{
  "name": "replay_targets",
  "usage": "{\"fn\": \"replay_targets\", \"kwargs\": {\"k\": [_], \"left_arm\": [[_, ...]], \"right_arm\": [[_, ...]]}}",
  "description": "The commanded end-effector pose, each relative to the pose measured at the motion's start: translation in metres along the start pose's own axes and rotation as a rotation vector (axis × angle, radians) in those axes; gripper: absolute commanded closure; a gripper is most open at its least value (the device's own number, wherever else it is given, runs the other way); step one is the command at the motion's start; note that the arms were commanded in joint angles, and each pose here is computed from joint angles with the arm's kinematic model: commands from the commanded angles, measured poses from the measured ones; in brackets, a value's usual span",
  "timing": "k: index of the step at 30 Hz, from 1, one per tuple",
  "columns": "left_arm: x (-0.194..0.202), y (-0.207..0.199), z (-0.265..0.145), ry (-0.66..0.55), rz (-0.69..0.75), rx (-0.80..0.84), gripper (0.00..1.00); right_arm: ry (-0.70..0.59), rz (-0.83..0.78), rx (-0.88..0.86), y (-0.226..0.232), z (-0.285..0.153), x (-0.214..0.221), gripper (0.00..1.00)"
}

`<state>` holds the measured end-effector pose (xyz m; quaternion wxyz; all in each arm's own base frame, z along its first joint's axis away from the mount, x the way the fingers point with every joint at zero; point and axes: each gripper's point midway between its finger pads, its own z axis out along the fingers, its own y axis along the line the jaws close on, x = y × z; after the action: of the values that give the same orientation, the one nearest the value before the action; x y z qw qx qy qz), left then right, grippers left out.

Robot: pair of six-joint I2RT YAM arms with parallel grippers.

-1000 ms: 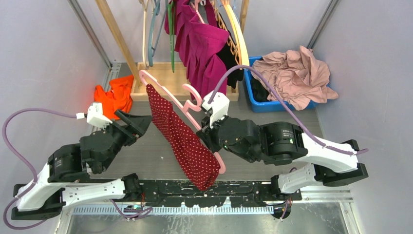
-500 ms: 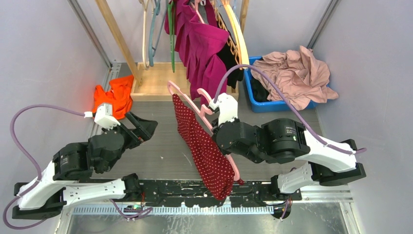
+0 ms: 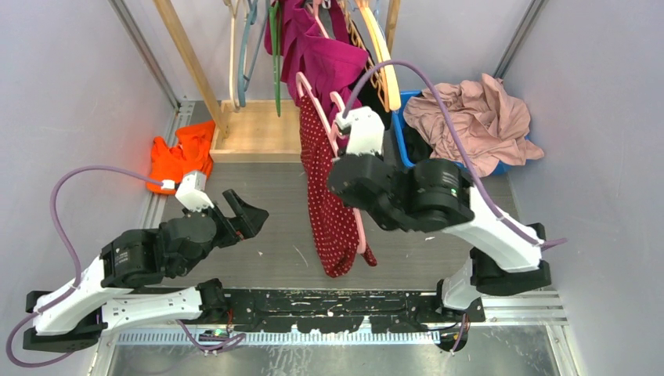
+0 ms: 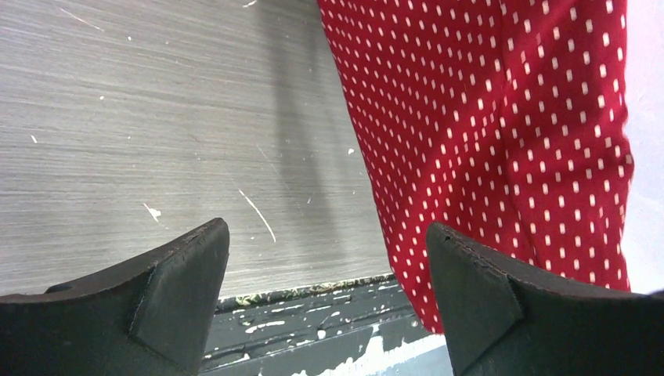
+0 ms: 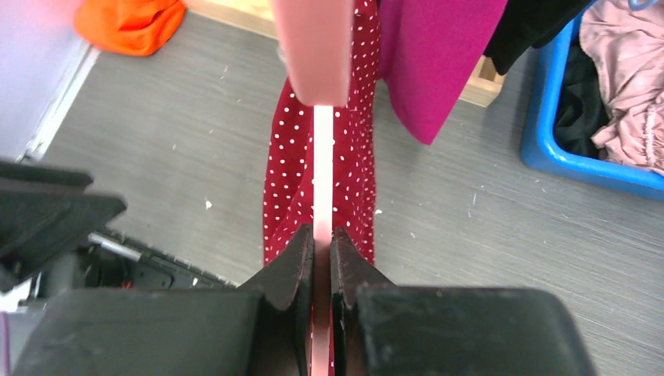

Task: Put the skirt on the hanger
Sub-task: Place the hanger on the clothesline.

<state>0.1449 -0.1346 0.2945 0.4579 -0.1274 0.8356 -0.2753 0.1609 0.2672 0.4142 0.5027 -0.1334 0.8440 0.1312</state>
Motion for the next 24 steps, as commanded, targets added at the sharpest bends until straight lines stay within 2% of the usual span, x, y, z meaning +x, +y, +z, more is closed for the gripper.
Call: {"fn": "replay_targets", "kwargs": {"k": [1, 9, 17, 24], "left_arm": [[0.009, -0.007, 0.002, 0.037, 0.017, 0.029, 0.05], [0.001, 0.002, -0.01, 0.038, 0.035, 0.028, 0.05], [0.001, 0.015, -0.015, 0.037, 0.034, 0.017, 0.05], [0.001, 0.018, -0.018, 0.045, 0.042, 0.008, 0.05]], "right_arm": [[-0.099, 0.115, 0.016, -0.001, 0.022, -0.046, 0.99], [-0.208, 0.163, -0.051, 0.018, 0.047, -0.106, 0.99], [-0.262, 0.192, -0.111, 0.033, 0.067, -0.128, 0.99], [-0.383, 0.197, -0.104, 0.029, 0.076, -0.164, 0.99]]}}
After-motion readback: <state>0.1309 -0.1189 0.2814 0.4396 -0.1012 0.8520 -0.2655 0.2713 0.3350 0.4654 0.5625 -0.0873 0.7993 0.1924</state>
